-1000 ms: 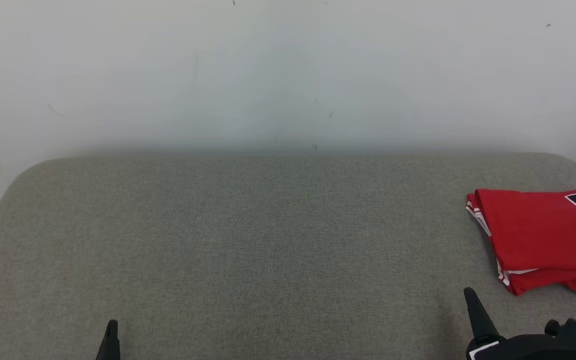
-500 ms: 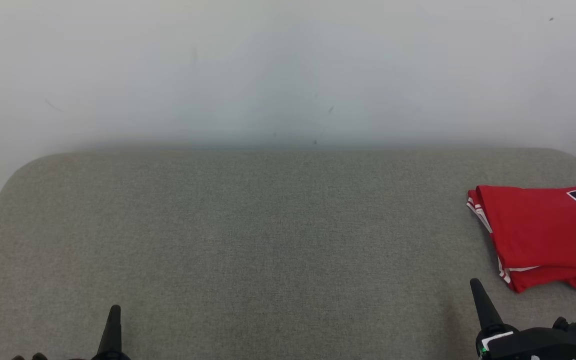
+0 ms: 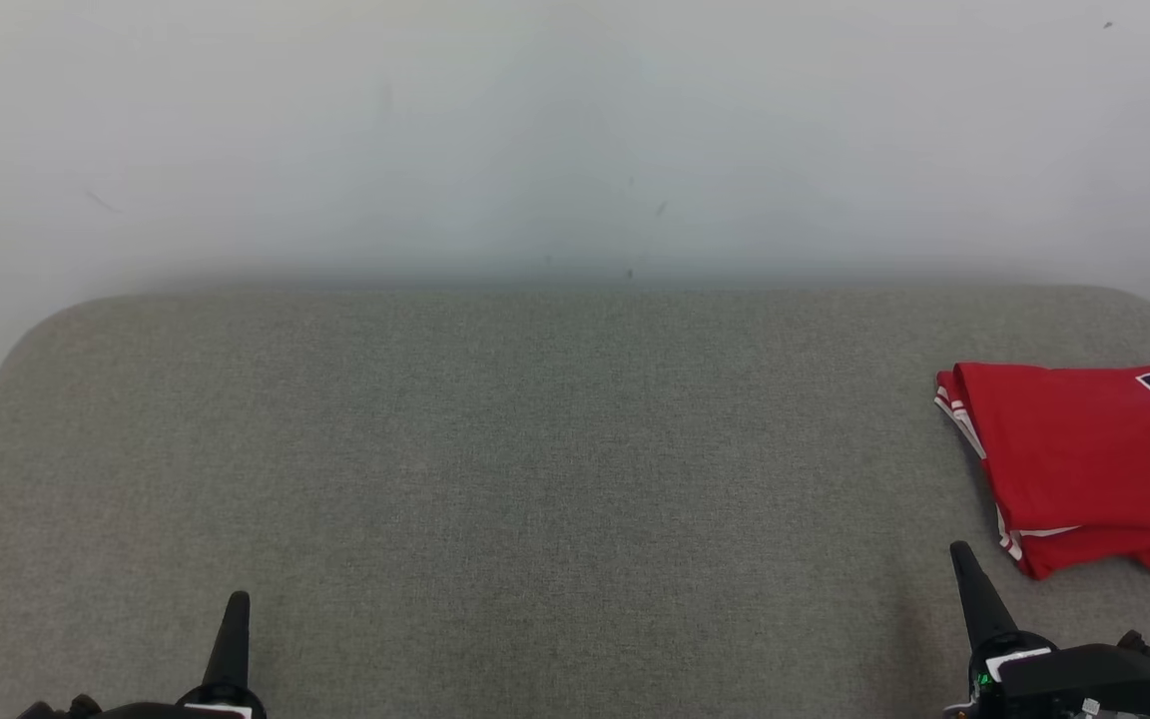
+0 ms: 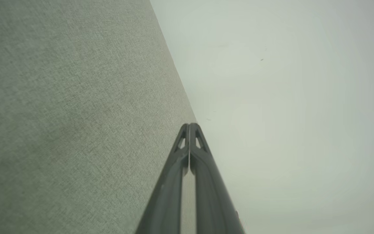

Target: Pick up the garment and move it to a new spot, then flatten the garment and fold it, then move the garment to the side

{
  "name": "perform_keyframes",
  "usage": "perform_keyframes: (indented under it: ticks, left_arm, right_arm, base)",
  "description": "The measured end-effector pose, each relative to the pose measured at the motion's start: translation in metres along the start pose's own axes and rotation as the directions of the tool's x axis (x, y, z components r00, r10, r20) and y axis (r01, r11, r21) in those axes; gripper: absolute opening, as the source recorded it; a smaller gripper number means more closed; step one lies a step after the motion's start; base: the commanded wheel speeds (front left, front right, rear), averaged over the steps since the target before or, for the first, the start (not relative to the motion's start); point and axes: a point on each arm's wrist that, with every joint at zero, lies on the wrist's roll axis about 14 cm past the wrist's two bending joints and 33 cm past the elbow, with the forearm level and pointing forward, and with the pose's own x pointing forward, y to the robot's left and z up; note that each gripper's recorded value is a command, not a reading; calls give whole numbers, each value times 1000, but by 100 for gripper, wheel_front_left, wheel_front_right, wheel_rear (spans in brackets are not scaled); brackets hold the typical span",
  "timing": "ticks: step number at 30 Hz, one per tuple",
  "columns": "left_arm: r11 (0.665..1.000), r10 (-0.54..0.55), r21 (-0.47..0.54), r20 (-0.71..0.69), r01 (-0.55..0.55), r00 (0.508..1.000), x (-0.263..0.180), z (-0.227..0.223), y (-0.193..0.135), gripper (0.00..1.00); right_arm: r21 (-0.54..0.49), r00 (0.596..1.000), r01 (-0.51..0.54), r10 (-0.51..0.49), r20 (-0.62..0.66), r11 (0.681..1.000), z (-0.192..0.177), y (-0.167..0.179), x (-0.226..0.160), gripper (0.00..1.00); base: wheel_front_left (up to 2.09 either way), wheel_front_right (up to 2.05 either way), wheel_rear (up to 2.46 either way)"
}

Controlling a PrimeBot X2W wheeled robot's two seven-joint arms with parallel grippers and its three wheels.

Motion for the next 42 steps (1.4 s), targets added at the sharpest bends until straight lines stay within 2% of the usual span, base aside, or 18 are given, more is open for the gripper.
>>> perform_keyframes:
  ticks: [23, 42]
  left_arm:
    - [983, -42, -182, -9, 40, 999, 12, -2, -12, 0]
    - [946, -82, -314, -15, 73, 997, 22, -5, -23, 0]
  right_arm:
    - [186, 999, -30, 24, 36, 982, 11, 5, 9, 0]
    - [324, 997, -55, 37, 62, 944, 18, 7, 15, 0]
  base:
    - [0, 0, 0]
    - [0, 0, 0]
